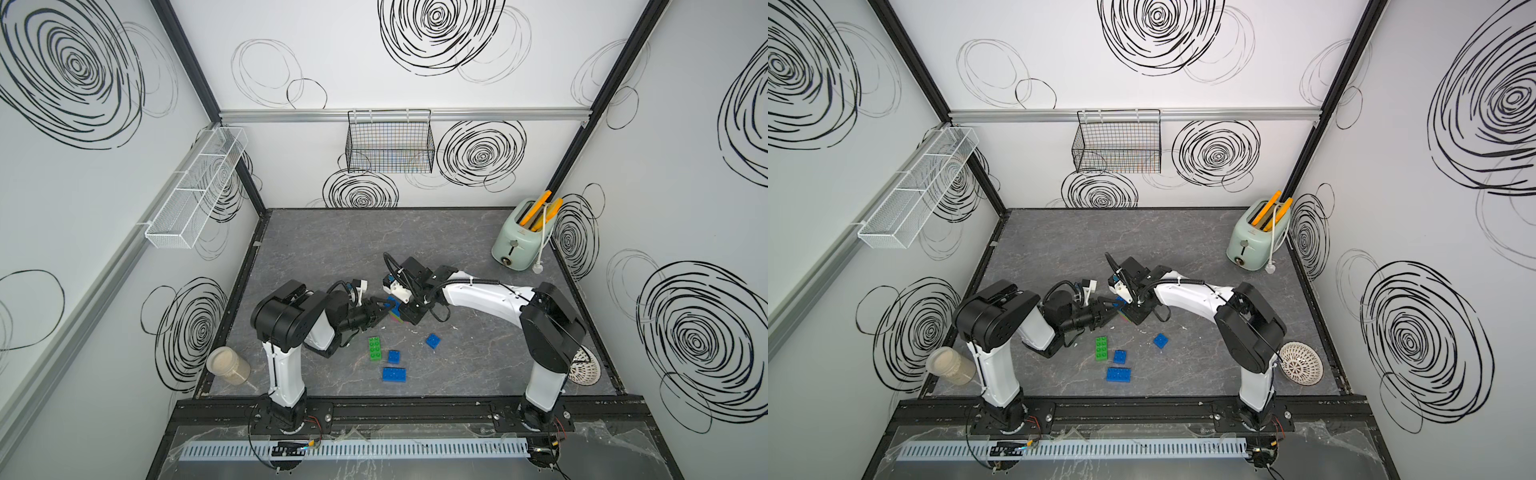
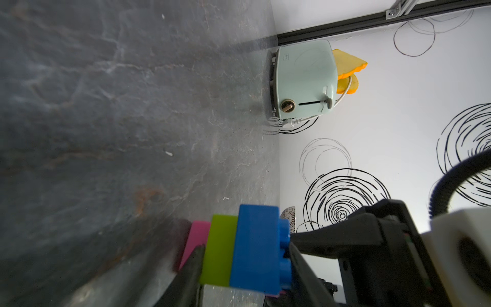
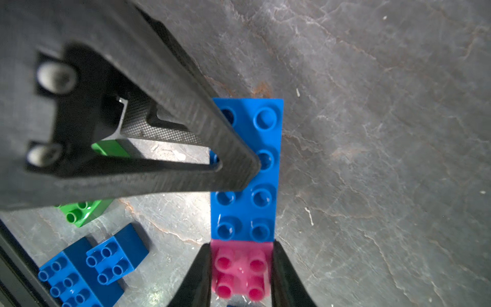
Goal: Assemble a heart with lego
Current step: Assemble the lego brick with the lego brick, then pick up the lego brick from the center of the board.
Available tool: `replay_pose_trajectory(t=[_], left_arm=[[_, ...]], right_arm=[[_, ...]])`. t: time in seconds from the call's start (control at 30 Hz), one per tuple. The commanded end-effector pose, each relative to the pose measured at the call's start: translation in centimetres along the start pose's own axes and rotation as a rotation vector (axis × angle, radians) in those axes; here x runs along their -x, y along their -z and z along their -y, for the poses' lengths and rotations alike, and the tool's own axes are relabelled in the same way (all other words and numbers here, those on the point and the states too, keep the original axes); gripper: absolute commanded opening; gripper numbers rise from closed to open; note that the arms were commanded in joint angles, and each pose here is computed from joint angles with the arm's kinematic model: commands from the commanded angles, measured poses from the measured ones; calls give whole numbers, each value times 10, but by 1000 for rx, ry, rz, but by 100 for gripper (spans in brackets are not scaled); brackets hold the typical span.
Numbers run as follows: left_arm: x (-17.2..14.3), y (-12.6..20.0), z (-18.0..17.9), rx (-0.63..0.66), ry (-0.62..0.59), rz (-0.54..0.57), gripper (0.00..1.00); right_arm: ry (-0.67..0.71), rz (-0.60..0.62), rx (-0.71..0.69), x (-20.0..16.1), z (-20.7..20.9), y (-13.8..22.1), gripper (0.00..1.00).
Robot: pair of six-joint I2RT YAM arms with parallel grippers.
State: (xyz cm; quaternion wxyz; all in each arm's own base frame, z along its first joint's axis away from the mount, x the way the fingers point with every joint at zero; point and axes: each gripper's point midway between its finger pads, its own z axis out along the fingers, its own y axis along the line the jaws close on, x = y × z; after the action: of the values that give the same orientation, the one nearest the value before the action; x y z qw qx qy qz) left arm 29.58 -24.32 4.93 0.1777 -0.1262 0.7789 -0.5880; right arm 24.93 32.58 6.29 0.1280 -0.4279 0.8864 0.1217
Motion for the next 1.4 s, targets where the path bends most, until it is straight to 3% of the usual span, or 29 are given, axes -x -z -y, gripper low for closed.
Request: replay_pose_trajectory(t=[0.0, 0.23, 0.37, 0.8, 0.97, 1.37], left_arm=[[-7, -4, 15, -58, -18, -42, 31], [-2, -1, 13, -49, -13, -18, 31], [0, -1, 12, -47, -13, -13, 31], [0, 3, 21, -59, -18, 6, 45], [0, 3, 22, -55, -19, 6, 52], [1, 4, 18, -50, -15, 10, 55]], right_arm=[[-46, -32, 75, -9, -6, -27, 26], [-91, 196, 90, 25, 13, 47, 62], [-109, 210, 70, 18, 22, 61, 69], [-97, 187, 60, 5, 21, 58, 73], [-21, 168, 48, -4, 1, 60, 73], [57, 118, 70, -36, -48, 59, 73]])
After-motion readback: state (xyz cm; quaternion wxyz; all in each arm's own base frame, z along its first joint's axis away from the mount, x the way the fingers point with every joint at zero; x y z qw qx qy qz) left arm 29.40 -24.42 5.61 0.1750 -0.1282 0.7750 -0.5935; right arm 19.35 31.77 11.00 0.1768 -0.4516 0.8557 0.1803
